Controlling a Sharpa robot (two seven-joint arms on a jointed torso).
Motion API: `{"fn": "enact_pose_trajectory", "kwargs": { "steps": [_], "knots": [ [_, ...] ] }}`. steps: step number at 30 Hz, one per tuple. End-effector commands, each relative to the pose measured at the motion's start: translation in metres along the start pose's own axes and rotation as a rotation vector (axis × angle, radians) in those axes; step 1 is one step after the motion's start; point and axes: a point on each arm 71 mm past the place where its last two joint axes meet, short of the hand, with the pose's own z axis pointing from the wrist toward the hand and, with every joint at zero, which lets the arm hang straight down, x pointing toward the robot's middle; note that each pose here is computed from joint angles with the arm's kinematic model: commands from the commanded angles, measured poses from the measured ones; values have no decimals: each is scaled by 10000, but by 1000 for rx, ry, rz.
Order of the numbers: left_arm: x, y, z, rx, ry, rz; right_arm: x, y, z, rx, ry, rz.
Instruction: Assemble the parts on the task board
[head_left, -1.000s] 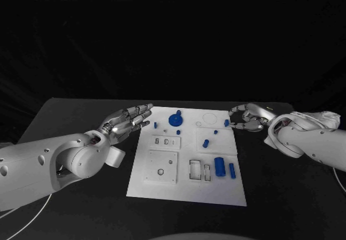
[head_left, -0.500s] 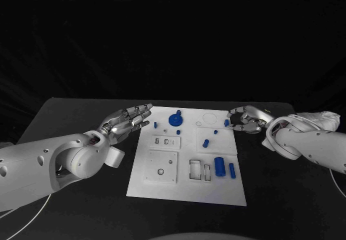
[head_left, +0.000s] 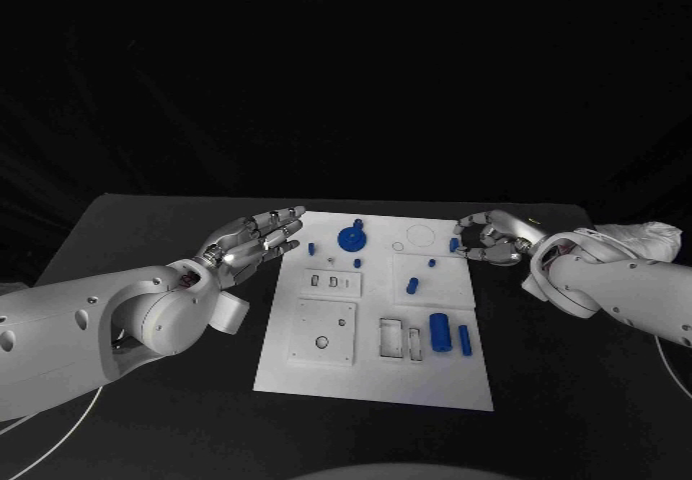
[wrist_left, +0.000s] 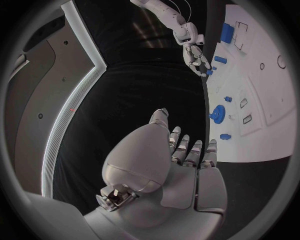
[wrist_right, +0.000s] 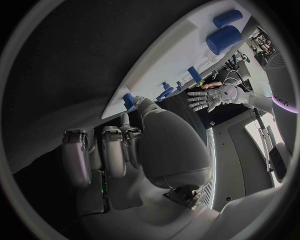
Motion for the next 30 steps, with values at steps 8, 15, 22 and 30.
{"fn": "enact_pose_trajectory", "kwargs": {
  "steps": [8, 15, 22, 30],
  "knots": [
    [24, -12, 1, 13, 25, -3, 31, 13, 21, -9, 17, 9],
    [22, -12, -2, 12, 26, -4, 41, 5, 29, -5, 23, 9],
    [24, -11, 0, 11, 28, -4, 52, 12, 40, -6, 27, 10],
    [23, -11, -2, 10, 28, -4, 62, 21, 52, -9, 28, 10]
  ]
}}
